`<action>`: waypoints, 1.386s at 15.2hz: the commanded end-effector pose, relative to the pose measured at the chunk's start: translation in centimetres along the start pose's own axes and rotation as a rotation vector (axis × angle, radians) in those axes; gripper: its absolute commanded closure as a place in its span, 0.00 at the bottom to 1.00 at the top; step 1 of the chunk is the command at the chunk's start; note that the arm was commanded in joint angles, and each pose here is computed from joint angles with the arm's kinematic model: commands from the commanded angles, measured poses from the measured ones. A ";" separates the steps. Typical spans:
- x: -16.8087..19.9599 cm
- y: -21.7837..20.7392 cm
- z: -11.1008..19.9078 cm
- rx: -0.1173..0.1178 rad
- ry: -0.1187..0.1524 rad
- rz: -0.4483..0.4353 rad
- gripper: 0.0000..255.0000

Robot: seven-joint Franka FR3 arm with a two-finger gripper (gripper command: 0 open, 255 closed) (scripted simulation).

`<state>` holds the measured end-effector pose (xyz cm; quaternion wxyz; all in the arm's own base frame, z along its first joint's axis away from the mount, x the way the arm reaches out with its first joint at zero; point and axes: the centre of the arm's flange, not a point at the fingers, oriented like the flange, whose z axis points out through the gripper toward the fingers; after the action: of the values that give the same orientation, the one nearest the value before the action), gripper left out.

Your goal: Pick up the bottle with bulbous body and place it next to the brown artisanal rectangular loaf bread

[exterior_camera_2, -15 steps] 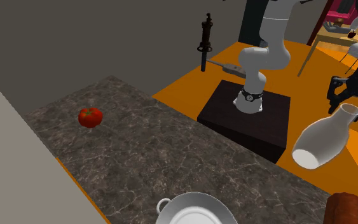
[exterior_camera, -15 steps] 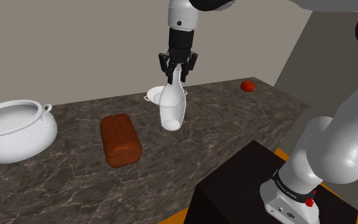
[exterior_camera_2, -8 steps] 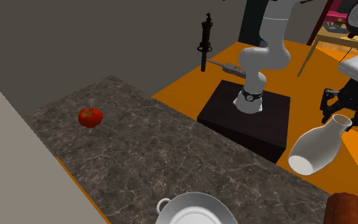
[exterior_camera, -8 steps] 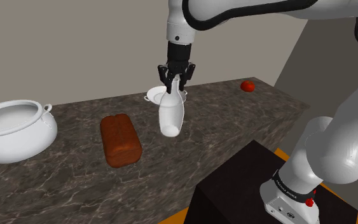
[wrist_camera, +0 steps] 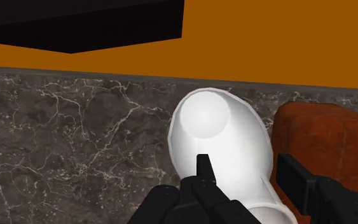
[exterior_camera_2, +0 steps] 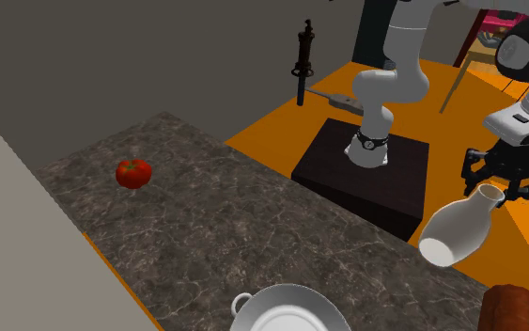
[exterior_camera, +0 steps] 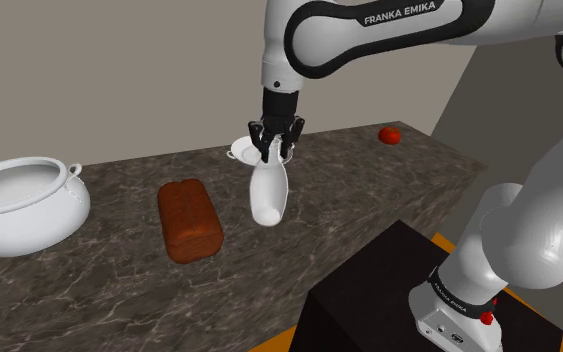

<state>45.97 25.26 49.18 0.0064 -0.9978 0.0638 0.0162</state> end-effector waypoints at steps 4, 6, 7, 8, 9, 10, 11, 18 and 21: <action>0.1 0.0 2.6 0.001 0.001 0.000 1.00; 0.1 0.0 3.7 0.001 0.001 0.000 1.00; 0.2 0.0 4.2 0.001 0.001 0.000 1.00; 0.2 0.0 4.7 0.001 0.001 0.000 1.00; 0.2 0.0 5.3 0.001 0.001 0.000 1.00; 0.2 0.0 5.5 0.001 0.001 0.000 1.00; 0.2 0.0 5.5 0.001 0.001 0.000 1.00; 0.2 0.0 5.5 0.001 0.001 0.000 0.00; 0.2 0.0 5.5 0.001 0.001 0.000 0.00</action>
<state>46.00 25.32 43.65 0.0066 -0.9978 0.0638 0.0157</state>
